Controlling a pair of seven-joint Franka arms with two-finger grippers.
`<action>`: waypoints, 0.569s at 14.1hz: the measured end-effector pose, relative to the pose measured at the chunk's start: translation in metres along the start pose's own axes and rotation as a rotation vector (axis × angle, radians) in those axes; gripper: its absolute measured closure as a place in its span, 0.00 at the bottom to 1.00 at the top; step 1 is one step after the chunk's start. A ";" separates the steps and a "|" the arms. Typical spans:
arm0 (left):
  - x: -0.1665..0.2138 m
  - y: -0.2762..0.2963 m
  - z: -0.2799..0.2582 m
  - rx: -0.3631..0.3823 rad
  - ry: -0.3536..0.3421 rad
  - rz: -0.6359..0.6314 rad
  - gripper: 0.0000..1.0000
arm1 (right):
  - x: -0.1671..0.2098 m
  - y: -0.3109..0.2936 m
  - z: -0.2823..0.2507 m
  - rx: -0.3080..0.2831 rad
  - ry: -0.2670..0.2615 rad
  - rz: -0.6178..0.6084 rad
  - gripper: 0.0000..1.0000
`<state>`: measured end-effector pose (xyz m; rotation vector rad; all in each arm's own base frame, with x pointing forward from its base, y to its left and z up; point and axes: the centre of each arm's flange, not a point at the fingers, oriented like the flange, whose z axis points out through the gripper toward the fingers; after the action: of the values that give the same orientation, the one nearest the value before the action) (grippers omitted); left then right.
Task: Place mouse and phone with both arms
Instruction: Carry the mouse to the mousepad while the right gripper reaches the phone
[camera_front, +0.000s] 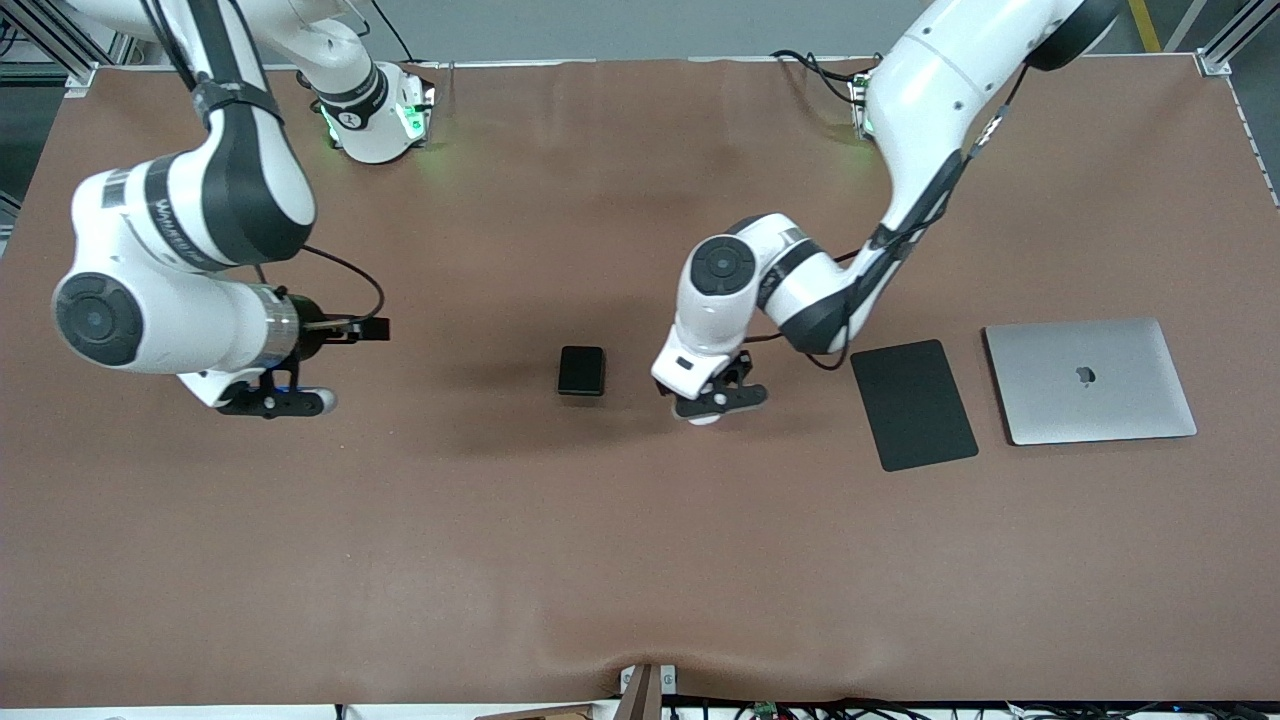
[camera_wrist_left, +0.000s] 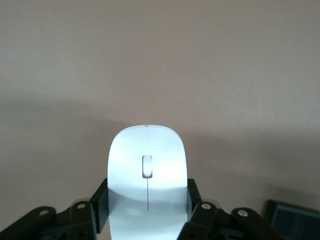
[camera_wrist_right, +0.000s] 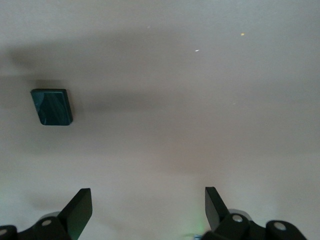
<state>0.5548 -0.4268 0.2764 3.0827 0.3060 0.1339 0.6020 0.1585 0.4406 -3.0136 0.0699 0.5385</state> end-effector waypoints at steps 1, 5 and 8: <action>0.013 -0.019 -0.007 -0.002 -0.007 0.000 0.38 | 0.000 -0.012 0.004 -0.001 0.009 0.008 0.00; 0.068 -0.128 -0.018 0.016 -0.035 0.076 0.38 | 0.005 -0.053 0.028 -0.013 0.029 0.036 0.00; 0.088 -0.207 -0.016 0.064 -0.054 0.116 0.38 | 0.008 -0.071 0.042 -0.016 0.042 0.028 0.00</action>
<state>0.5995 -0.2059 0.2892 3.1605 0.1322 0.0455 0.5998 0.2329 0.4038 -3.0437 0.1115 0.4806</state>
